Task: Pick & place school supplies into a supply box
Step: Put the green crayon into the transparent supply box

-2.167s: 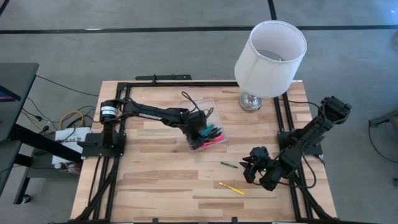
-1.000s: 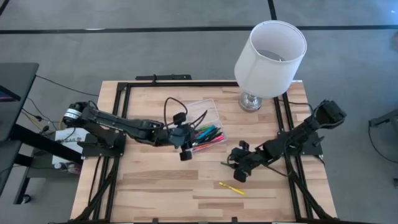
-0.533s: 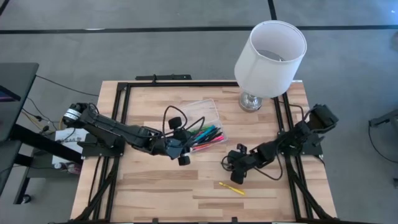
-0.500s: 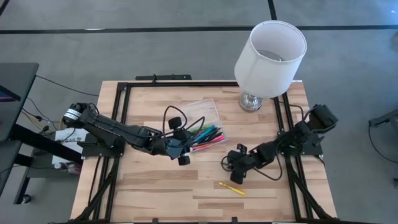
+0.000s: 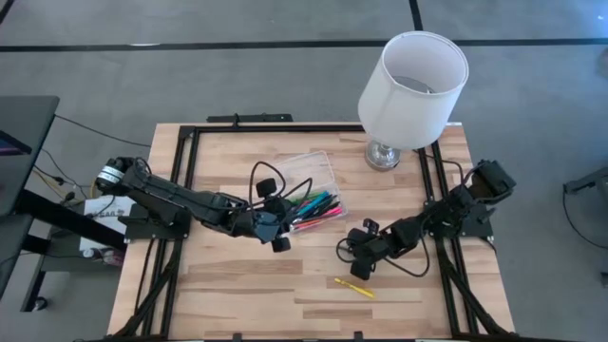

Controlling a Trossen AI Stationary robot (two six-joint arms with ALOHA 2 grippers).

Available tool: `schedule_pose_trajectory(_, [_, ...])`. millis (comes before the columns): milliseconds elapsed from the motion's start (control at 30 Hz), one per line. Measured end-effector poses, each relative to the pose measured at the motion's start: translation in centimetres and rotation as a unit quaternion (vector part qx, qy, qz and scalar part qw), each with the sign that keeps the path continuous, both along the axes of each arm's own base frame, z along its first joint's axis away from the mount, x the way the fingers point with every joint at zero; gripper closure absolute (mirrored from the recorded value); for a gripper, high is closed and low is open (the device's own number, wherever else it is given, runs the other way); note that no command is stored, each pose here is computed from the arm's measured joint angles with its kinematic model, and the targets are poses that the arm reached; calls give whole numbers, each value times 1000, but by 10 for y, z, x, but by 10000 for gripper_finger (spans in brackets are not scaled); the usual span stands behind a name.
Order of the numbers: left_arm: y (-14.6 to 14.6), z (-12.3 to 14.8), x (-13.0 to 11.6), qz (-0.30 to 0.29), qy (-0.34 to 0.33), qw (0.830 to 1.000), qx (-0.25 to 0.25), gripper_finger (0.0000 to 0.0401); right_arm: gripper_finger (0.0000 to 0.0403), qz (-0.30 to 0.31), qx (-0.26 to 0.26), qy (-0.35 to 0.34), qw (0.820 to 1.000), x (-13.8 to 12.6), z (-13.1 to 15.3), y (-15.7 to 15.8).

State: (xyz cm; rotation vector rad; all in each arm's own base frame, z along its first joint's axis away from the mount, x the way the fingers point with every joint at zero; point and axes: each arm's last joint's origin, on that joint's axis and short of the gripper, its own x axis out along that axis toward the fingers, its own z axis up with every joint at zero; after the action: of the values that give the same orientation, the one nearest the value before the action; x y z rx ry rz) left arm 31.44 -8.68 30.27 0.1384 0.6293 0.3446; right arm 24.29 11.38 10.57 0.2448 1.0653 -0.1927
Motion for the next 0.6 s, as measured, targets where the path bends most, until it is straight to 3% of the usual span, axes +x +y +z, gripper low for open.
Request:
schedule_pose_trajectory(233, [-2, 0, 0, -2, -1, 1000, -5, 273, 391, -16, 7, -3, 1000, 1, 3, 0])
schedule_pose_trajectory(600, [-2, -2, -2, -1, 8, 1000, -4, 273, 397, 46, -30, -30, 998, 18, 24, 7])
